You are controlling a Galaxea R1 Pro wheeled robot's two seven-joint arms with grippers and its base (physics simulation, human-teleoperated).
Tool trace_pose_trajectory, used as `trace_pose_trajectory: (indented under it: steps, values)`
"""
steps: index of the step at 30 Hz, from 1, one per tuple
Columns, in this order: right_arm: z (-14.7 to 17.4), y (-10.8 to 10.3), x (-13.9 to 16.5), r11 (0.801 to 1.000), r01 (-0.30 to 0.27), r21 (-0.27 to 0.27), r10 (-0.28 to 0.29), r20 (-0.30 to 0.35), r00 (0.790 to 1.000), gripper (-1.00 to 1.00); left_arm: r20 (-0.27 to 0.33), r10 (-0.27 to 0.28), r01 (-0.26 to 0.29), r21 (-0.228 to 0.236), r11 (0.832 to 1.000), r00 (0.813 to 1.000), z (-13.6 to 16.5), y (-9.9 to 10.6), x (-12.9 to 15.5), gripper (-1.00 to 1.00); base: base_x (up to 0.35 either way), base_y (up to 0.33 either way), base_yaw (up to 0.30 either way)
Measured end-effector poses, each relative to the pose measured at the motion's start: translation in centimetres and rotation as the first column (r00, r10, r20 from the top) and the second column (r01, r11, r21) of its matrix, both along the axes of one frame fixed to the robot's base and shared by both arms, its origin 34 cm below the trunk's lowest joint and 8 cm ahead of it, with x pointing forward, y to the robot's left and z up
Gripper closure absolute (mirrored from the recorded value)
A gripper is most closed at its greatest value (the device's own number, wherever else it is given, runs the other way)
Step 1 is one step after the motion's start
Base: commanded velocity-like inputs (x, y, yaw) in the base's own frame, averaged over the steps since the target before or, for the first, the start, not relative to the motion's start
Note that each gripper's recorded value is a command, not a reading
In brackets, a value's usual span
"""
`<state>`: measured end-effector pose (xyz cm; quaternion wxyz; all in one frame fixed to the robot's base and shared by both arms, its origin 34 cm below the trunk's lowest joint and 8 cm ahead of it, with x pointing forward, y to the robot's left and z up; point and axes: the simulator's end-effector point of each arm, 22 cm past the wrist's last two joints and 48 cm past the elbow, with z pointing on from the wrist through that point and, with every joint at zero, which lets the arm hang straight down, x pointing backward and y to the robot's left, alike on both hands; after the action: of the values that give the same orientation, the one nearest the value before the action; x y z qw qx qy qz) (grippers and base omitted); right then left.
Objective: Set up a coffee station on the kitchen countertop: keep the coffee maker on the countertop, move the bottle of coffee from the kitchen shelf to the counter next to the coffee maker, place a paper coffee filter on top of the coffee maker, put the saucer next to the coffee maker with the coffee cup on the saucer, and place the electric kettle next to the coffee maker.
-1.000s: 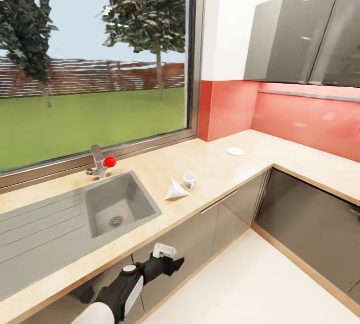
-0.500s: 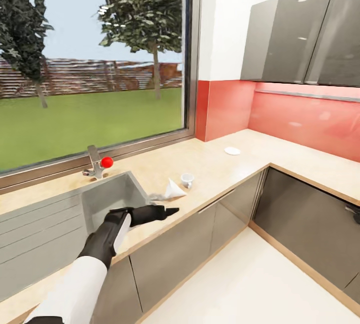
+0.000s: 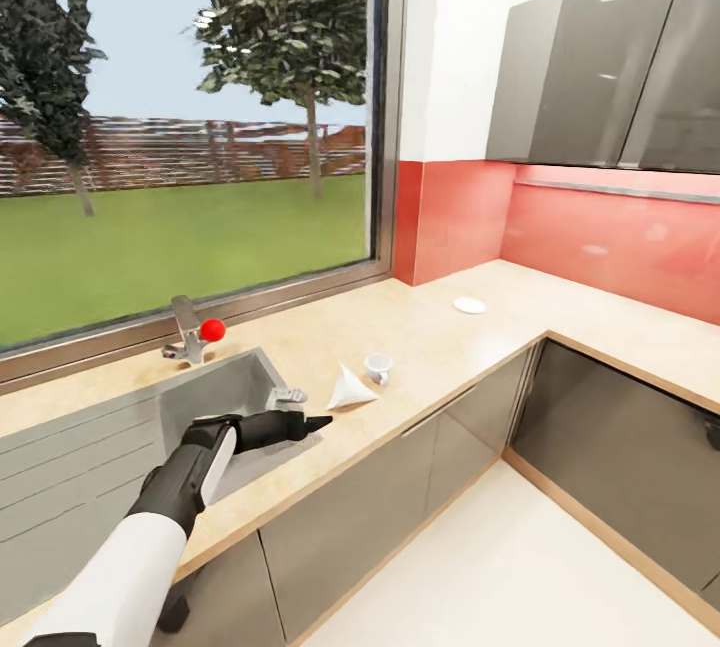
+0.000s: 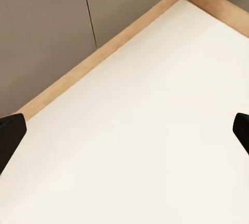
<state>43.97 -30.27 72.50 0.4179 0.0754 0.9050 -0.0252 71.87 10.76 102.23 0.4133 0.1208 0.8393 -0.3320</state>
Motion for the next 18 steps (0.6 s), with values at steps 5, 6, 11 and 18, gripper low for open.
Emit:
trace_pose_trajectory:
  steps: [5,6,11,18]
  values:
    - [0.0,0.0,0.0,1.0,-0.001,0.001,0.001,0.0,1.0,-1.0,0.0,0.011,-0.011,0.011,1.0,1.0,-0.2,1.1,0.1,-1.0,0.047,0.007,0.0]
    - [0.0,0.1,0.0,1.0,-0.002,0.001,0.002,0.0,1.0,-1.0,0.0,0.014,-0.014,0.015,1.0,1.0,-0.2,1.4,0.2,-1.0,0.161,0.096,0.0]
    - [0.0,0.1,0.0,1.0,-0.003,0.0,0.003,0.0,1.0,-1.0,0.0,0.02,-0.02,0.024,0.999,1.0,-0.3,2.2,0.2,-1.0,0.22,0.19,0.0]
    - [0.0,0.1,-0.1,1.0,-0.002,0.0,0.002,-0.001,1.0,-1.0,0.002,0.019,-0.019,0.025,1.0,1.0,-0.3,2.2,0.2,-1.0,0.238,0.221,0.0]
